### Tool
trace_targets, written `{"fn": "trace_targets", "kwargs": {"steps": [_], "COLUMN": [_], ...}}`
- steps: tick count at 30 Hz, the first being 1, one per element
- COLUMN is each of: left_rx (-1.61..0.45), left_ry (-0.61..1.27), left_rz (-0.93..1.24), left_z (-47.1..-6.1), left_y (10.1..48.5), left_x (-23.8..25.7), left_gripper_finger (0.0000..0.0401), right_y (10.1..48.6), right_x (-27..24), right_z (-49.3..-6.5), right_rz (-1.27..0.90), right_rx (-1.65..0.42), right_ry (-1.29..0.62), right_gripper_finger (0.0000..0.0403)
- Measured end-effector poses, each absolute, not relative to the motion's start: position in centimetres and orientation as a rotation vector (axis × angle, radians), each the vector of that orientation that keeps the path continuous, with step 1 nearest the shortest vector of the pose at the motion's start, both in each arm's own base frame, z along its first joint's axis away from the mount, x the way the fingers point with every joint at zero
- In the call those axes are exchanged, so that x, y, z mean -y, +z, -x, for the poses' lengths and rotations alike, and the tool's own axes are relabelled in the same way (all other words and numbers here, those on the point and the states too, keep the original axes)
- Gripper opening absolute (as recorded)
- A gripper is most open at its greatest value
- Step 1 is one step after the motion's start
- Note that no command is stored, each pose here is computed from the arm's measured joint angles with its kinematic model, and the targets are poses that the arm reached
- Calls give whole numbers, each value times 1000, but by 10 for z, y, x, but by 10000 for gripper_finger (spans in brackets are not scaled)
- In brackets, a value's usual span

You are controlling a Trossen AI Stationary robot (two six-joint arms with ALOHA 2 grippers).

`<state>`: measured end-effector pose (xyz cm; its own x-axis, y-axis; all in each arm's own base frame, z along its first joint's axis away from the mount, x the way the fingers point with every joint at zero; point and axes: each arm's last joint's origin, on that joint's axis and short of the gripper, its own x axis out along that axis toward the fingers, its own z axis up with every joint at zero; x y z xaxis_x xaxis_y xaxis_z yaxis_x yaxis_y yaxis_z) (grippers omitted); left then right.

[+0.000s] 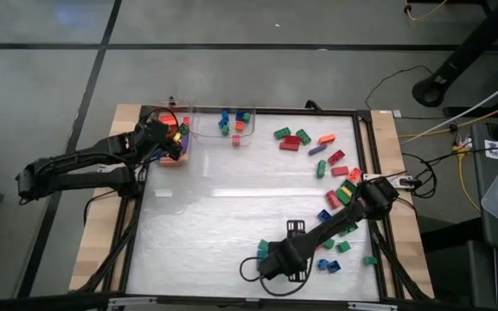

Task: Sort blocks by size
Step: Put the small green game piece into the right transparent bin

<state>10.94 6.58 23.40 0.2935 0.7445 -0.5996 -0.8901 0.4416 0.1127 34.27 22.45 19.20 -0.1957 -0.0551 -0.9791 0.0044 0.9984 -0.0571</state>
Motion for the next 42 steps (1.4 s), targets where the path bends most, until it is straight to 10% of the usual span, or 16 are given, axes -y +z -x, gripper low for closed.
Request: {"fn": "trace_targets", "kwargs": {"steps": [14,24,42], "left_rx": [-650,-650,-642], "left_ry": [1058,1058,1062], "left_rz": [285,285,297], "left_z": [-110,-110,-110], "left_y": [233,233,233], "left_x": [-65,-65,-65], "left_gripper_finger": [182,182,182], "right_y": [143,143,182], "right_x": [-215,-212,-142], "right_z": [-331,-336,-404], "right_rz": [7,32,252], "right_rx": [-1835,-1794,-1521], "right_ry": [-31,21,40], "right_gripper_finger": [237,136,139]}}
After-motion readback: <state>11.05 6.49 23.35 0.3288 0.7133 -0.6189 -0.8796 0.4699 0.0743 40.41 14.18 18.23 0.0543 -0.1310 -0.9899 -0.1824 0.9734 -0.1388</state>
